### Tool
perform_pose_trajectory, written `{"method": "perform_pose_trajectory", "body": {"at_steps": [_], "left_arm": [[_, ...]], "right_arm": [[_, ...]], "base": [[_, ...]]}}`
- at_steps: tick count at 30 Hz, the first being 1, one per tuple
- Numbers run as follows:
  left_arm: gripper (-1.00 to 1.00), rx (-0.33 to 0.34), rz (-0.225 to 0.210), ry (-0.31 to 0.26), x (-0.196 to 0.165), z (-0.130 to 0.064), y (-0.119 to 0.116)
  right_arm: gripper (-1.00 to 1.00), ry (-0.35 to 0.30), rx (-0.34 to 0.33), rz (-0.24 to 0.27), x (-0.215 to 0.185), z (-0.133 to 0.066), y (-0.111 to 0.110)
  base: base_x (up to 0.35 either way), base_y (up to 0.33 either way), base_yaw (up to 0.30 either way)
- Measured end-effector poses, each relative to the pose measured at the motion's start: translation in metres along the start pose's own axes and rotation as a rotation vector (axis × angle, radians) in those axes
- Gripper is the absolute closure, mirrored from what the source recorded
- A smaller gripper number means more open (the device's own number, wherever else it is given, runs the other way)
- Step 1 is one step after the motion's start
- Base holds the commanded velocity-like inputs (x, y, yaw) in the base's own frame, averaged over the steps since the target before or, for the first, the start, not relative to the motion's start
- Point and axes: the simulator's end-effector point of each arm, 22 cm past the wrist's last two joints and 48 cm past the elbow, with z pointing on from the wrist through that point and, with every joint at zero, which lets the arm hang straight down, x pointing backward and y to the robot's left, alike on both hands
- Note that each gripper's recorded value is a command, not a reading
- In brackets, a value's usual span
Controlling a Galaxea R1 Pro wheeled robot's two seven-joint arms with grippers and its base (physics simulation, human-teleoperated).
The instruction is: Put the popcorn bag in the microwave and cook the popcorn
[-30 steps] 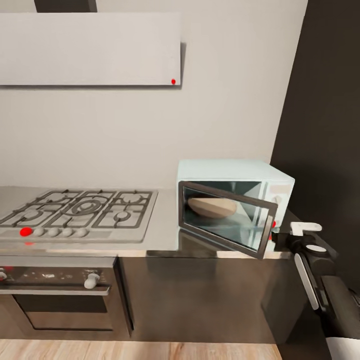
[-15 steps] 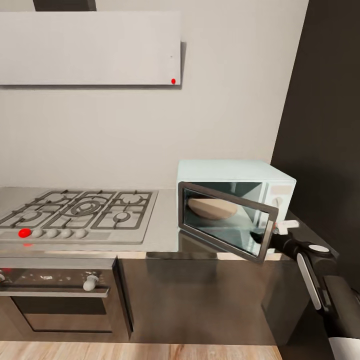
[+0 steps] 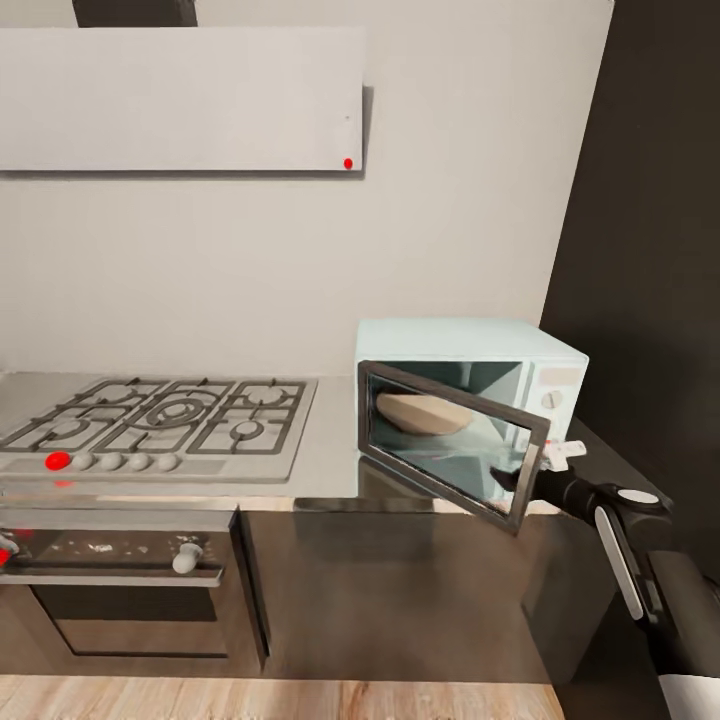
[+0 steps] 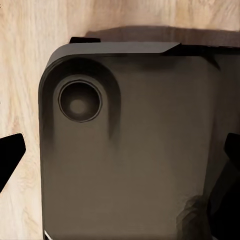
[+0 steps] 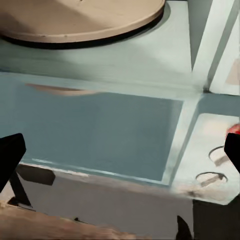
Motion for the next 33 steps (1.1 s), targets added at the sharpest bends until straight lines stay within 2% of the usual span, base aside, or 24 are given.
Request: {"method": "perform_pose_trajectory", "body": {"at_steps": [33], "left_arm": [[-1.00, 0.000, 0.000, 0.000, 0.0000, 0.0000, 0.0000]], "right_arm": [[-1.00, 0.003, 0.007, -0.004, 0.0006, -0.0002, -0.0022]], "base": [[-0.181, 0.211, 0.000]]}}
